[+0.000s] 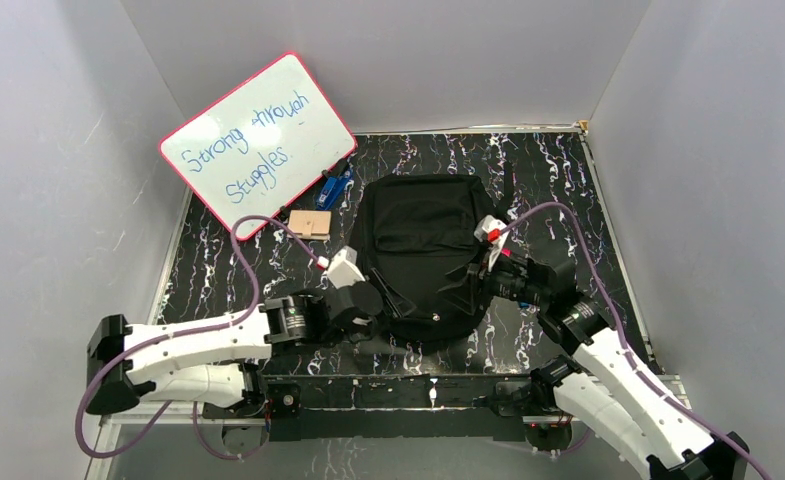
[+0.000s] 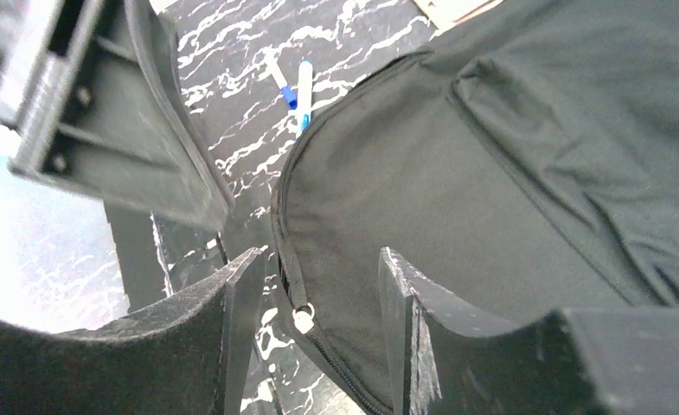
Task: Pack the student bag
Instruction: Unzip the student bag at the center of the board.
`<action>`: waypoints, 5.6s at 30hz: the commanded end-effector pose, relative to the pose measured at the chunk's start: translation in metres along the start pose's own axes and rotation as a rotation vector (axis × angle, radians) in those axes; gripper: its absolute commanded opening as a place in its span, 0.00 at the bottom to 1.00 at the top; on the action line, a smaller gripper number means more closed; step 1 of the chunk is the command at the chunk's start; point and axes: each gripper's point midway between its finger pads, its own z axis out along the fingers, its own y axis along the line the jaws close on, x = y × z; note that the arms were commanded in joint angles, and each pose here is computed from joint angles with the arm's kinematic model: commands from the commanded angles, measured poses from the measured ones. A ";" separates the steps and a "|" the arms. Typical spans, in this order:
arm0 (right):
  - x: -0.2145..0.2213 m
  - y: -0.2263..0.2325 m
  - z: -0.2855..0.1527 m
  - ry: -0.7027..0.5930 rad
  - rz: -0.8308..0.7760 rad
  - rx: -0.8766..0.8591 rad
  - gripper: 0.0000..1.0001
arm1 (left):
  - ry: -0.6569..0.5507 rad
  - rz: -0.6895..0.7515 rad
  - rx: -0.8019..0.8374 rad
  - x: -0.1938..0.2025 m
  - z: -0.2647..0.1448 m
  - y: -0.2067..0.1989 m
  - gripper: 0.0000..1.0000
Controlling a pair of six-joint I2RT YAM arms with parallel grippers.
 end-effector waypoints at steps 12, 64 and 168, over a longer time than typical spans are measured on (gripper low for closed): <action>-0.038 -0.011 -0.024 -0.161 -0.190 0.152 0.62 | -0.121 -0.192 -0.080 0.005 0.031 -0.010 0.48; -0.016 -0.017 -0.022 -0.097 -0.149 0.164 0.63 | -0.109 -0.302 -0.192 0.026 0.061 0.018 0.59; -0.008 0.003 0.142 -0.281 -0.672 0.015 0.00 | -0.515 -0.183 -0.052 -0.135 -0.023 0.053 0.54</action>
